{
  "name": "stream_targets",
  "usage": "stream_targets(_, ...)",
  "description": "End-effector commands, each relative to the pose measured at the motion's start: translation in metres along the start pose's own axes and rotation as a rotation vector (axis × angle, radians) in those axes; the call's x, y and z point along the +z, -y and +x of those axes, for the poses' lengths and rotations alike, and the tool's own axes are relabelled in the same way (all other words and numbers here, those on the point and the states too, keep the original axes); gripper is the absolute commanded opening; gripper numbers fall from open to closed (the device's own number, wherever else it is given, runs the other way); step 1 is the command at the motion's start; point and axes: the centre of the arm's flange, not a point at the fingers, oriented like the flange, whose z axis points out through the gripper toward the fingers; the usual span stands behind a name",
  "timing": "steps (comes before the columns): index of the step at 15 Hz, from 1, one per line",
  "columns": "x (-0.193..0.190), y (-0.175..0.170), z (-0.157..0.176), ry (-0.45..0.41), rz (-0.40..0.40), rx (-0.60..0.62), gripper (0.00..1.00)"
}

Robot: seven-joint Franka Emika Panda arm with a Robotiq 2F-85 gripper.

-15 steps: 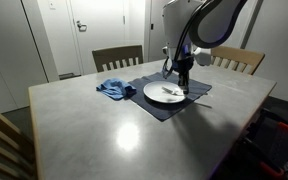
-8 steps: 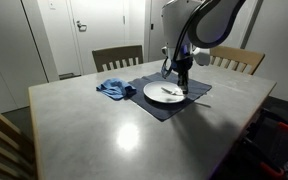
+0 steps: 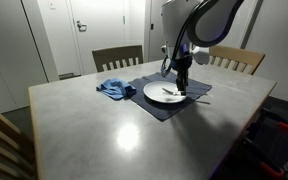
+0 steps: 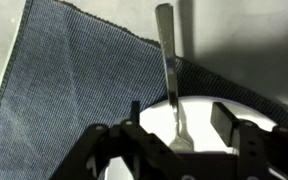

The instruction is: Place the fork on the plate

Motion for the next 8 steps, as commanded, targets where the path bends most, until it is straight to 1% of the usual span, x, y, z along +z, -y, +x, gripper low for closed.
stream_targets(1,-0.012,-0.006,-0.012,-0.007,-0.024,0.013,0.98)
stream_targets(2,-0.014,-0.007,-0.015,-0.011,-0.027,0.02,1.0)
stream_targets(4,-0.019,-0.013,-0.018,-0.018,-0.034,0.03,1.0)
stream_targets(8,-0.031,-0.023,-0.02,0.0,-0.015,0.095,1.0)
